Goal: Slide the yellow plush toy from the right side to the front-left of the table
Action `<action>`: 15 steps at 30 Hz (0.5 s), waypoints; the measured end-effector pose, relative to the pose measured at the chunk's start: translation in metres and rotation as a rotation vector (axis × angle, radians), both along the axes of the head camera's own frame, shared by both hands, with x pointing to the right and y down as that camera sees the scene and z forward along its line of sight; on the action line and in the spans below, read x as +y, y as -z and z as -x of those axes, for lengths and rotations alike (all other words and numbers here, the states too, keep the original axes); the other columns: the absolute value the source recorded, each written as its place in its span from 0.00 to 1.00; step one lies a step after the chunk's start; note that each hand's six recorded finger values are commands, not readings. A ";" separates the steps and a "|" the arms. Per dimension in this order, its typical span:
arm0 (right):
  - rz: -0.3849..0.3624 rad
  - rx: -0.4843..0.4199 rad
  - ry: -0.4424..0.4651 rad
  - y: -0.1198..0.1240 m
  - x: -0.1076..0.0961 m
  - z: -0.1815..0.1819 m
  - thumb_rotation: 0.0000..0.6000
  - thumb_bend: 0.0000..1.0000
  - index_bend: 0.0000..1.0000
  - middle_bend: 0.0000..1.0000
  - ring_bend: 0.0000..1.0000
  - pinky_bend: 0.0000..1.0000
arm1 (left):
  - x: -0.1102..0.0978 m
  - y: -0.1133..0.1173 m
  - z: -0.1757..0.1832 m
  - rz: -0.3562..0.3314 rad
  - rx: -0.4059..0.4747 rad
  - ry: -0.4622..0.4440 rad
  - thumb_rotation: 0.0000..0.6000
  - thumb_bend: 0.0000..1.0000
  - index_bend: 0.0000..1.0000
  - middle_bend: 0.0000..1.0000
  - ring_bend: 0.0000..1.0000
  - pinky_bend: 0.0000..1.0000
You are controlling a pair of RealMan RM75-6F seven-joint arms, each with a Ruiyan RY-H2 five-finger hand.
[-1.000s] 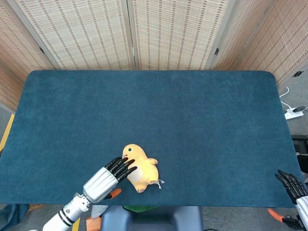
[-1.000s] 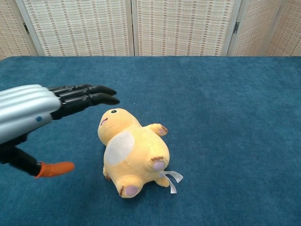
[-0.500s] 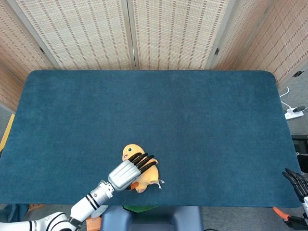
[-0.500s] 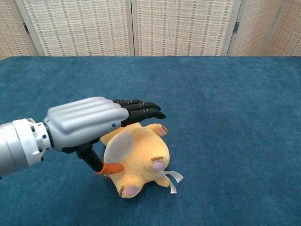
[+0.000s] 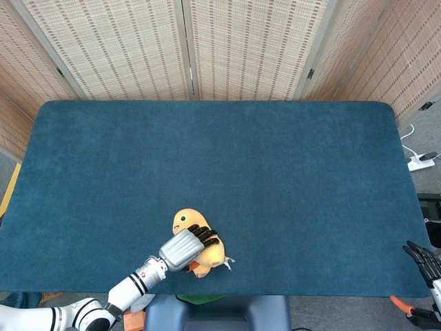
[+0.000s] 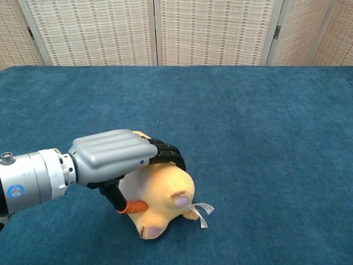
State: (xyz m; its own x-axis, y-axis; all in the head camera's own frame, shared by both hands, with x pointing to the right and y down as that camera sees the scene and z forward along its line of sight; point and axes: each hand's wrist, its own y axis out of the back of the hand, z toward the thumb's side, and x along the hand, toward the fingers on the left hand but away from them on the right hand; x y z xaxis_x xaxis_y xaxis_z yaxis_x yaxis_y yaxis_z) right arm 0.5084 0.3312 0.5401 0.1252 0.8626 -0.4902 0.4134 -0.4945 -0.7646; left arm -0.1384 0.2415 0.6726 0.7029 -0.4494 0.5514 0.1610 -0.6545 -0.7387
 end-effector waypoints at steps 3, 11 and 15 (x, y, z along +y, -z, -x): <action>0.000 -0.002 0.001 0.000 0.001 0.001 1.00 0.06 0.00 0.00 0.00 0.00 | -0.003 0.004 0.003 -0.056 0.016 0.016 1.00 0.62 0.72 0.79 0.61 0.91; 0.000 -0.003 0.020 0.001 0.002 0.008 1.00 0.06 0.00 0.00 0.00 0.00 | -0.002 0.031 0.026 -0.189 0.082 0.050 1.00 0.65 0.74 0.86 0.65 0.94; -0.007 0.003 0.033 0.002 0.003 0.013 1.00 0.07 0.00 0.00 0.00 0.00 | -0.001 0.053 0.058 -0.273 0.087 0.046 1.00 0.65 0.74 0.86 0.65 0.93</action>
State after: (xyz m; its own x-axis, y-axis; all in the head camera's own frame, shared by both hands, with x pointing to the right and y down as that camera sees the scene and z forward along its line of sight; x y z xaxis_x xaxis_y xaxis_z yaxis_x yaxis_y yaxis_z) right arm 0.4952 0.3342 0.5381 0.1524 0.8612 -0.4849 0.3945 -0.5028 -0.7691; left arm -0.1968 0.2400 0.6193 0.7176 -0.6056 0.3439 0.0638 -0.4345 -0.8984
